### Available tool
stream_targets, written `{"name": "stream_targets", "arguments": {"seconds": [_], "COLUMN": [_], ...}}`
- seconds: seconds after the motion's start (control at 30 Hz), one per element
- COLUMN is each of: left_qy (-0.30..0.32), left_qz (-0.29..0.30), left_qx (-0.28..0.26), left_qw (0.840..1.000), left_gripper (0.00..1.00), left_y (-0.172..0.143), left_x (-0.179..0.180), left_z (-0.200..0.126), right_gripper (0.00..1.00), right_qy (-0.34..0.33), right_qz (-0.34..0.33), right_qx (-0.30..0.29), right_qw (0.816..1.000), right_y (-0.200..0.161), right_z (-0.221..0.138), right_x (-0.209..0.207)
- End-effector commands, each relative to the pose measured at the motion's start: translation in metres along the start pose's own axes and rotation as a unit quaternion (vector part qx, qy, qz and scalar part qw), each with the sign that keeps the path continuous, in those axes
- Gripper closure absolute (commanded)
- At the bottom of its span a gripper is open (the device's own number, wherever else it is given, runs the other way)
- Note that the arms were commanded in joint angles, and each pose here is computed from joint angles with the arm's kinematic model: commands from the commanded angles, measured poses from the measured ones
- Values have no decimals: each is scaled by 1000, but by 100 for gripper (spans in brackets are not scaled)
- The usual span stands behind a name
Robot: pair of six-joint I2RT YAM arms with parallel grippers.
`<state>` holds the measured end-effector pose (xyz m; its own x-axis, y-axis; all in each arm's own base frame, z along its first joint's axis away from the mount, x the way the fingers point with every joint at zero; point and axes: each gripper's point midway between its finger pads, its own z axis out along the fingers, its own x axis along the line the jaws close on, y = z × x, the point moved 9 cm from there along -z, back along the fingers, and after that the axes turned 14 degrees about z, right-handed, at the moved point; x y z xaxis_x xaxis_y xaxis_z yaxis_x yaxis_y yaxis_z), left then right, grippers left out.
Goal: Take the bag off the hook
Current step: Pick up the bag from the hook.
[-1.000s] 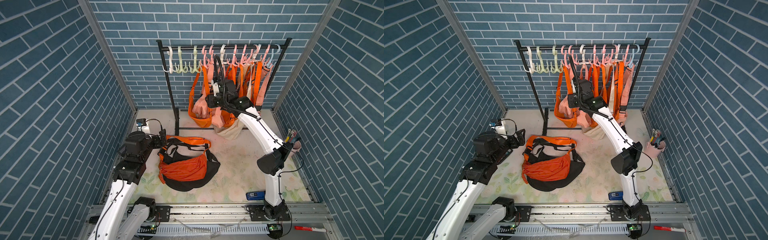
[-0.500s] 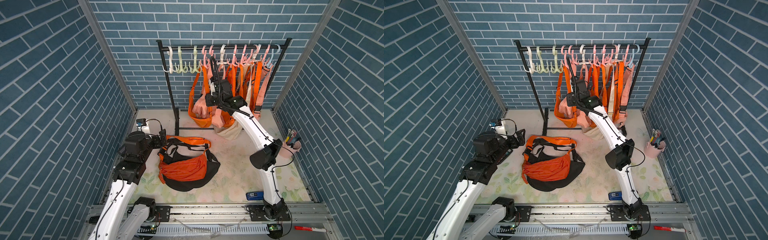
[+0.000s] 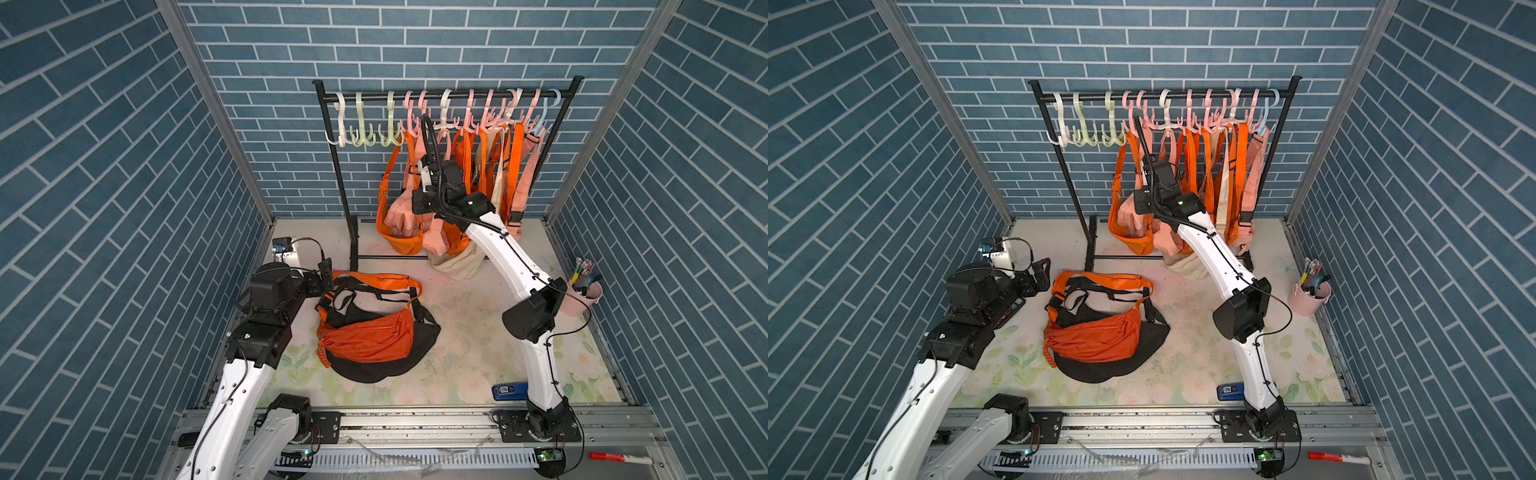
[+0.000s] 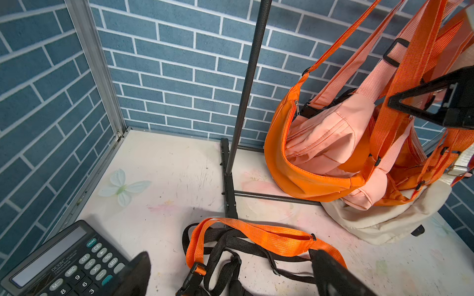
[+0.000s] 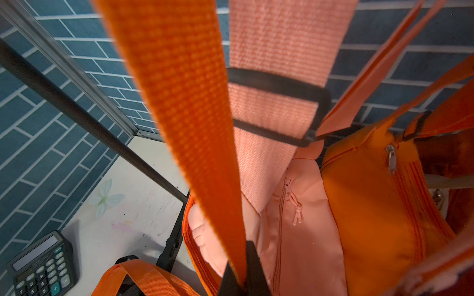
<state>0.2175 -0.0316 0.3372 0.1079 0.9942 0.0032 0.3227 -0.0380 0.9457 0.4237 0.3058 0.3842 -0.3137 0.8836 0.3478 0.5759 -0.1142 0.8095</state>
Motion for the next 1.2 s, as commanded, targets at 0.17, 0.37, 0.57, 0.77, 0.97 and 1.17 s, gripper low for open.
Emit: {"name": "stream_targets", "arguments": {"seconds": [0.17,0.37,0.57,0.77,0.97,1.17], "left_qy": [-41,-60,-87,-108,-144,-177], "left_qz": [-25,-33,-31,-17,15,25], "left_qx": [-9,-27,-39,-46,-62,-85], "left_qw": [999,997,995,993,988,980], "left_gripper": [1,2,3,4,5,5], "left_y": [6,26,49,69,92,116], "left_x": [-6,-10,-22,-39,-64,-80], "left_z": [13,13,25,44,64,88], "right_gripper": [100,100,100,100,100,100], "right_qy": [45,52,60,65,68,63], "right_qz": [13,9,5,-6,-15,-28], "right_qx": [-27,-27,-30,-39,-49,-56], "right_qw": [999,998,998,997,996,996], "right_y": [21,23,27,33,39,42], "right_z": [-55,-77,-99,-124,-147,-162], "right_x": [10,11,12,12,13,11]}}
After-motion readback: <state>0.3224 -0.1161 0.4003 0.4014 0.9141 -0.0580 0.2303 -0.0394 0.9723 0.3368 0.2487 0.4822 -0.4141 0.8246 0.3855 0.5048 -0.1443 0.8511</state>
